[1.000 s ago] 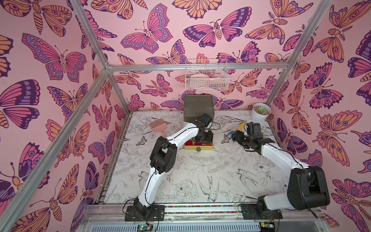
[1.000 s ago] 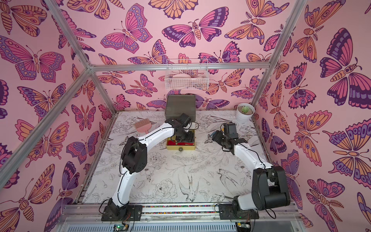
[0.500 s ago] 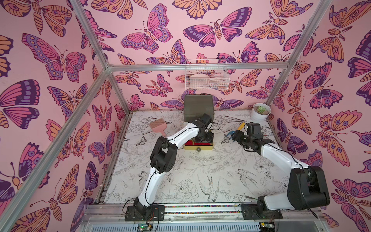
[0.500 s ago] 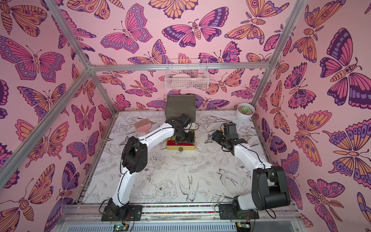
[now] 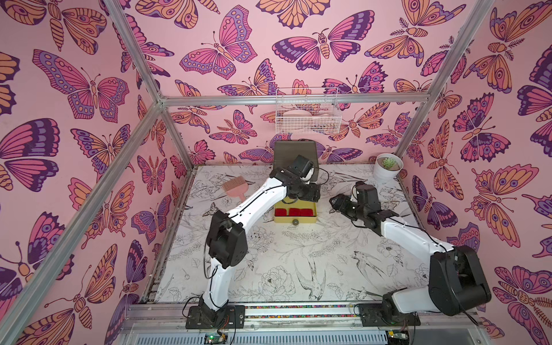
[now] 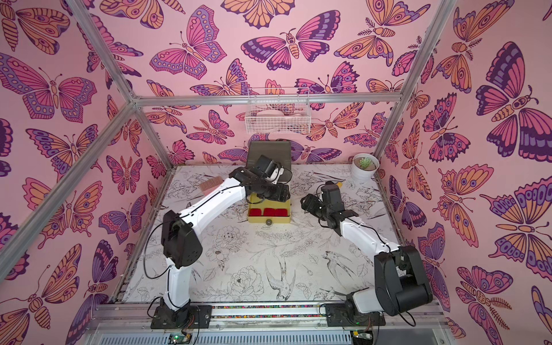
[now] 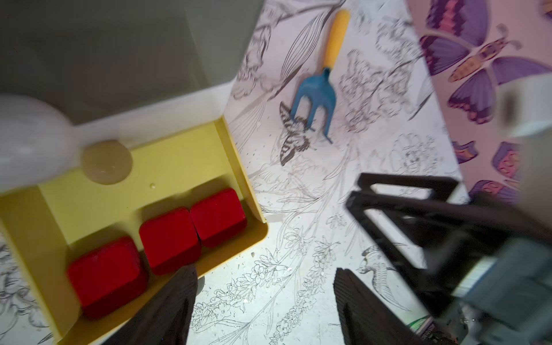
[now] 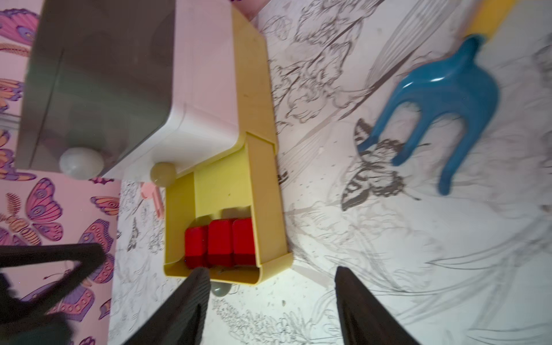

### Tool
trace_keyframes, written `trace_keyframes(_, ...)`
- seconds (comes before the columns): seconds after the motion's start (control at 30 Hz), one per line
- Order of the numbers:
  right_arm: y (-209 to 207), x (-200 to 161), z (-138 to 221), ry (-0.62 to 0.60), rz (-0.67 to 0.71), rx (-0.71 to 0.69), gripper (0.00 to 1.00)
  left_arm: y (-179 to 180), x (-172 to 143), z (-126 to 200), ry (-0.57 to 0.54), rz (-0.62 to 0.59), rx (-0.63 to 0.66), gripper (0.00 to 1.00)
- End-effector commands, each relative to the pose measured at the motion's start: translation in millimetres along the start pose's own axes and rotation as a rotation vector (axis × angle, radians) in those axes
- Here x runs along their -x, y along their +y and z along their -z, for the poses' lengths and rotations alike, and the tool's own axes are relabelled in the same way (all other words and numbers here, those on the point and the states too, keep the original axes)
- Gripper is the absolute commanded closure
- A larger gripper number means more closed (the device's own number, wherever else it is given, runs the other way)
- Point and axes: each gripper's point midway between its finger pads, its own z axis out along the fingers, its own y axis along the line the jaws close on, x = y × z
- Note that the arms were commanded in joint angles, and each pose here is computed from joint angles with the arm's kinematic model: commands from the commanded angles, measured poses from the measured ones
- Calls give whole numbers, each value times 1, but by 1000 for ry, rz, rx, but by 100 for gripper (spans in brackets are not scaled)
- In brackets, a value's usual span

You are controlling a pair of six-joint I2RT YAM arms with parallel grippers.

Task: Place the brooch boxes into the drawer by color
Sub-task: Place the brooch box in the drawer, then close the drawer in the storage box.

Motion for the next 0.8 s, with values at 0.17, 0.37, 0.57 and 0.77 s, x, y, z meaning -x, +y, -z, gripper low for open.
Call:
trace_keyframes(0.17, 57, -82, -37, 302, 35, 157, 33, 81, 24, 51, -131, 93, 104, 21)
trace_keyframes(0.37, 49, -126, -52, 506, 187, 30, 34, 149, 3, 46, -73, 212, 151, 21)
trace_keyframes(0.57, 47, -123, -72, 456, 204, -13, 39, 174, -26, 42, -32, 270, 157, 21)
trace_keyframes(0.77, 62, -125, -87, 426, 272, -43, 41, 181, -49, 39, -2, 290, 163, 21)
